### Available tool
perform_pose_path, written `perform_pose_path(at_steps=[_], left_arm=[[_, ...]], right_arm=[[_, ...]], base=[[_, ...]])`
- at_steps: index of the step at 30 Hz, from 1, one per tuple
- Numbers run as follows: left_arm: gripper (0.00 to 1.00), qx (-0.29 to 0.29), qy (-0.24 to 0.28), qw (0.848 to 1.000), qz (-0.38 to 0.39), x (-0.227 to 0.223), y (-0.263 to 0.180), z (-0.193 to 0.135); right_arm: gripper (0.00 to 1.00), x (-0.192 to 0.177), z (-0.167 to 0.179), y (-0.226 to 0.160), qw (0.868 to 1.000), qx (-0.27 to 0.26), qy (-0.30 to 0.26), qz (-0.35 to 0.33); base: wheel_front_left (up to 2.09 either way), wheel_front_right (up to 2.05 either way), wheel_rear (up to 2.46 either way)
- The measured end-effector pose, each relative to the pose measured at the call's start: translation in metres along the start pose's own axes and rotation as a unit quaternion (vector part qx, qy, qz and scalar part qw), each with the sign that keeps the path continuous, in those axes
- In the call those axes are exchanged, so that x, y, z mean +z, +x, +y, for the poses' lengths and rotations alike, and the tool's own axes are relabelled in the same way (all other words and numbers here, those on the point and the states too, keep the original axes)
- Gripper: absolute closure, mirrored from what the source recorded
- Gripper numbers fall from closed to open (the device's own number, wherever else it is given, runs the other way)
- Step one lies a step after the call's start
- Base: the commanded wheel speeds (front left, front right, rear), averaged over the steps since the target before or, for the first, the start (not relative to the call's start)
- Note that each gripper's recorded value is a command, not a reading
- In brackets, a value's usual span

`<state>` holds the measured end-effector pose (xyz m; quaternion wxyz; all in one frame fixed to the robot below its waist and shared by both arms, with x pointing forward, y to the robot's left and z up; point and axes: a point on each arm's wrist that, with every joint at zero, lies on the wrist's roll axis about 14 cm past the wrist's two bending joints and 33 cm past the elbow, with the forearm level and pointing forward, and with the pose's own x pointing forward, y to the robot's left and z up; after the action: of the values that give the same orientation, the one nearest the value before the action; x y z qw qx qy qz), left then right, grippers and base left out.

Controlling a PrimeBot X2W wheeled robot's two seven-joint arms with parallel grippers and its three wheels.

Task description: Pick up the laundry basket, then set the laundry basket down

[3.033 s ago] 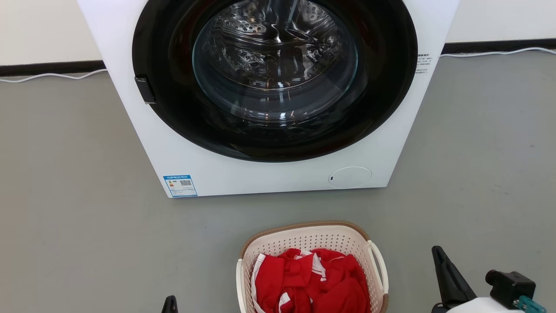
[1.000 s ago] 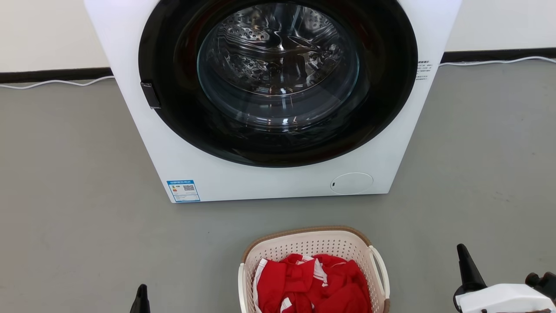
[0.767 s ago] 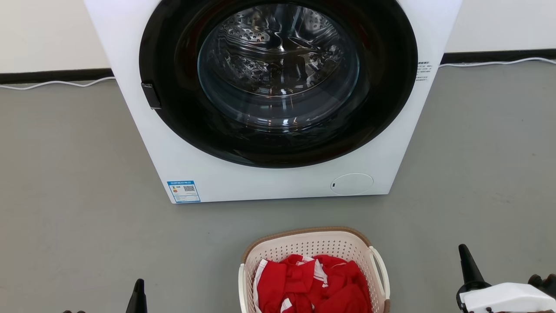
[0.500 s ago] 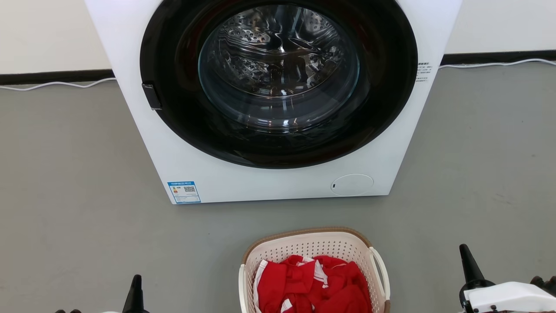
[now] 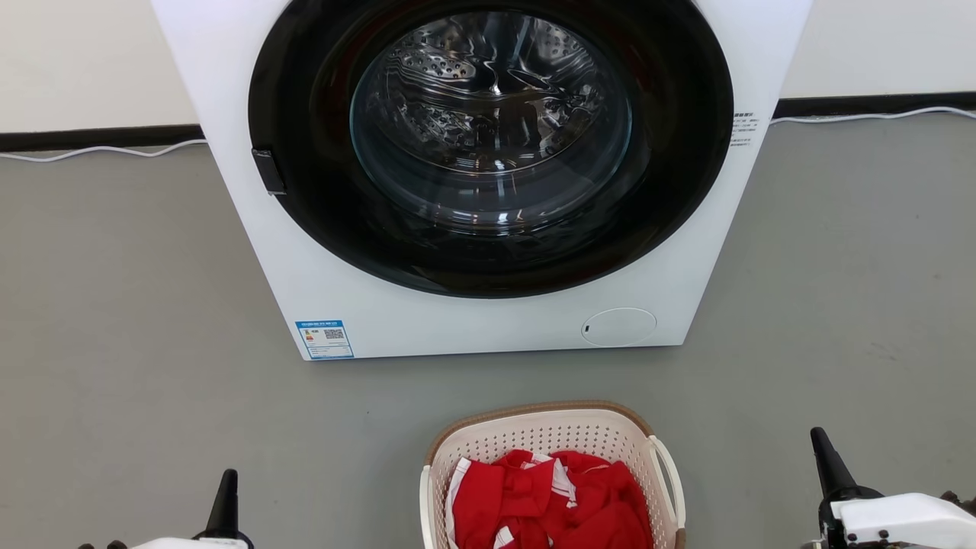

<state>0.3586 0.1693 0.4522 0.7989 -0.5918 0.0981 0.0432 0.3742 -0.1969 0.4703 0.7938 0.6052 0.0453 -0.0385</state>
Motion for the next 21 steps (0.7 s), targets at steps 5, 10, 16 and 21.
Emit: perform_pose_path(at_steps=[5,10,16,21], left_arm=[[1.00,-0.010,-0.029,1.000,-0.003,0.004,0.002,-0.004],[1.00,-0.017,-0.057,0.998,-0.007,0.009,0.003,-0.006],[1.00,-0.031,-0.091,0.995,-0.011,0.015,0.006,-0.013],[1.00,-0.044,-0.120,0.992,-0.015,0.021,0.007,-0.017]], right_arm=[[1.00,0.002,0.001,0.000,1.000,0.001,0.025,-0.003],[1.00,0.004,0.002,0.000,0.999,0.003,0.053,-0.006],[1.00,0.007,0.003,0.000,0.996,0.007,0.085,-0.009],[1.00,0.009,0.005,0.000,0.994,0.012,0.107,-0.011]], base=[[0.00,0.00,0.00],[0.00,0.00,0.00],[0.00,0.00,0.00],[0.00,0.00,0.00]])
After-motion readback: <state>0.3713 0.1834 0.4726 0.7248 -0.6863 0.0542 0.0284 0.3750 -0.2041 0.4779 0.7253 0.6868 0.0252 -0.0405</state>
